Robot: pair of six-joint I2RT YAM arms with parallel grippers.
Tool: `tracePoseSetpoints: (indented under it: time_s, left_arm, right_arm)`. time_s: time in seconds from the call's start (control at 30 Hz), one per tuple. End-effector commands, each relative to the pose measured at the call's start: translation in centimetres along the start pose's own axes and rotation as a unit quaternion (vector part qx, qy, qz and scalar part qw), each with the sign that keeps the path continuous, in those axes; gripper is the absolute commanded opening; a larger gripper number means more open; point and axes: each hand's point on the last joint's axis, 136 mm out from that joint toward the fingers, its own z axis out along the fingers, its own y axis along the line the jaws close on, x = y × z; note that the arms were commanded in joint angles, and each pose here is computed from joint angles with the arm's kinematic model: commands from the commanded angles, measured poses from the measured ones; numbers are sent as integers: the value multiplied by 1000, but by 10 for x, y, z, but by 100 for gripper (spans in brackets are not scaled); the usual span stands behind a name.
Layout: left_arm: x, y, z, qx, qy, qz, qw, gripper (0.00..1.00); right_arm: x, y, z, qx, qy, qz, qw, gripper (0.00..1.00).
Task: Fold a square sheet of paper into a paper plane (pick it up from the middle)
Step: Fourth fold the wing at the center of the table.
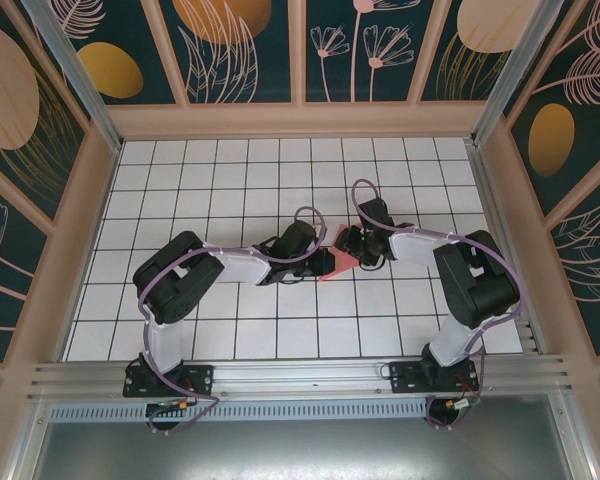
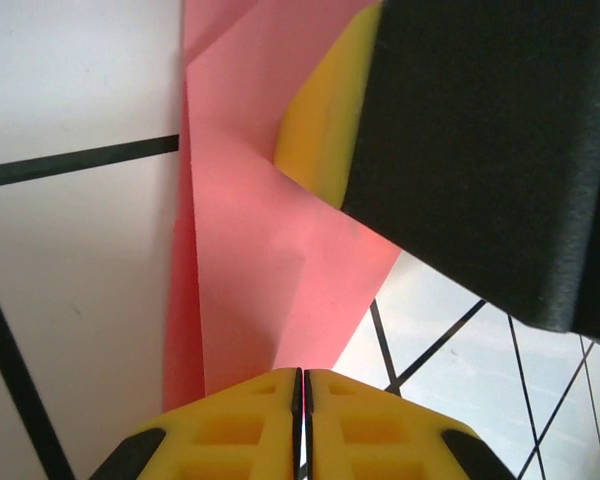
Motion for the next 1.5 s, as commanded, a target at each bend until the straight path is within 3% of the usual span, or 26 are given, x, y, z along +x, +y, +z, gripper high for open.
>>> tracePoseSetpoints:
  time_s: [0.0, 1.47]
  left_arm:
    - [-3, 3, 0, -20, -6, 11, 1000, 13]
    - [9, 22, 7, -53, 15, -2, 998, 11]
  right_arm:
    - [68, -125, 29, 211, 92, 27, 973, 52]
    - [81, -143, 38, 245, 110, 23, 963, 46]
